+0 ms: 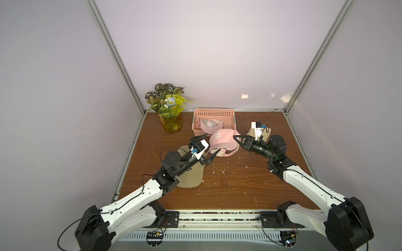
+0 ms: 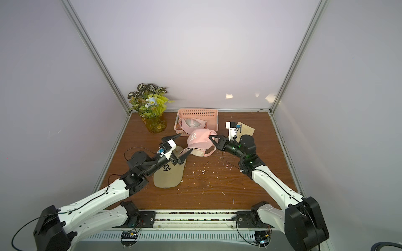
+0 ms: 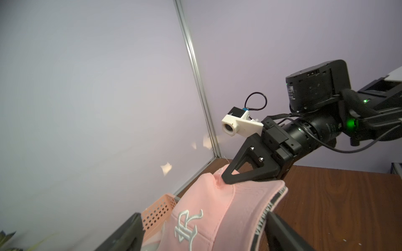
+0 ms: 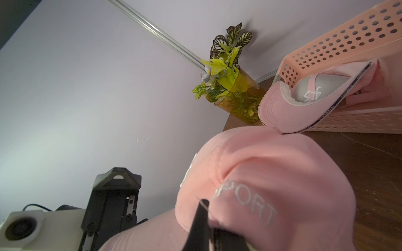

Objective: Turn the baseball cap inside out
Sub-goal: Place the baseball cap at the center of the board, then pick up the baseball cap from the basket, then turn over the baseball cap.

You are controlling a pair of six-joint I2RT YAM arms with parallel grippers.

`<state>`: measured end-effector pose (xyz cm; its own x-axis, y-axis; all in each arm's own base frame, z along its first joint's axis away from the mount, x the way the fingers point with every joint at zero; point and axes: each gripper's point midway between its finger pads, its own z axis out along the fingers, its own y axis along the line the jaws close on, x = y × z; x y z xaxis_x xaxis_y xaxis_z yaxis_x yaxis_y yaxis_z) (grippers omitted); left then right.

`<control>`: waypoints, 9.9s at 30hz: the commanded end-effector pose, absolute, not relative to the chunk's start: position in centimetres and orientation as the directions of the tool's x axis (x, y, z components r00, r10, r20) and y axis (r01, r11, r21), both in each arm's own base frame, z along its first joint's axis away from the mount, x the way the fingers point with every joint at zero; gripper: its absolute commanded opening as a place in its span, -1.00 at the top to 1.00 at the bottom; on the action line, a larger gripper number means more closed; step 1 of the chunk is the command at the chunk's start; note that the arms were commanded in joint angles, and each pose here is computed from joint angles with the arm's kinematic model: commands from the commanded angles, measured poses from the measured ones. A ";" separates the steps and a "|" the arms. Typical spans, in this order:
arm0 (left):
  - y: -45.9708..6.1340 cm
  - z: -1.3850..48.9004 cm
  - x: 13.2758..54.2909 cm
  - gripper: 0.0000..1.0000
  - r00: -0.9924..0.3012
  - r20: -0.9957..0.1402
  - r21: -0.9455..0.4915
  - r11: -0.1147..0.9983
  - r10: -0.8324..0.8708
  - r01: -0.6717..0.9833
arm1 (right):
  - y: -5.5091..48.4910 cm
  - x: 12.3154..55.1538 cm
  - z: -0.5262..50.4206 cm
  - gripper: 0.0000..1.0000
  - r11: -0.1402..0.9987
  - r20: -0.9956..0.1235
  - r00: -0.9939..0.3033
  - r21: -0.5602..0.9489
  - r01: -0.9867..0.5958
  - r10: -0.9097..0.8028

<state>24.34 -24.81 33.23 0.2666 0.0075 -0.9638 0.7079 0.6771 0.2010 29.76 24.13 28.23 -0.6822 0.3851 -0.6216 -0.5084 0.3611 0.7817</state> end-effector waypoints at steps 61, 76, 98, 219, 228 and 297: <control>-21.2 27.1 28.0 -0.84 -0.227 -0.959 -0.265 0.815 -0.168 0.515 | 24.6 27.6 10.3 -0.67 0.697 -0.780 -0.606 0.348 -0.627 -0.156; -27.7 23.0 39.2 -0.72 -0.286 -0.850 0.199 0.773 0.442 0.602 | 15.1 30.0 15.6 -0.68 0.898 -0.844 -0.537 0.231 -0.375 -0.007; -33.7 14.8 48.5 0.12 -0.375 -0.713 0.280 0.732 0.592 0.621 | 14.1 30.3 16.7 -0.67 0.878 -0.839 -0.541 0.293 -0.379 0.047; -38.4 28.5 25.6 -0.55 -0.112 -0.973 -0.212 0.594 -0.200 0.776 | 16.5 34.1 42.2 1.00 0.755 -0.886 -0.180 0.459 -0.468 0.427; -39.2 28.4 27.3 -0.04 -0.007 -0.989 -0.107 0.662 -0.151 0.742 | 17.0 33.3 42.5 1.00 0.727 -0.876 -0.206 0.478 -0.493 0.436; -33.3 32.4 25.3 0.99 -0.411 -0.911 -0.319 0.589 0.024 0.743 | 19.7 30.1 32.4 -0.10 0.689 -0.981 -0.163 0.047 -0.723 -0.104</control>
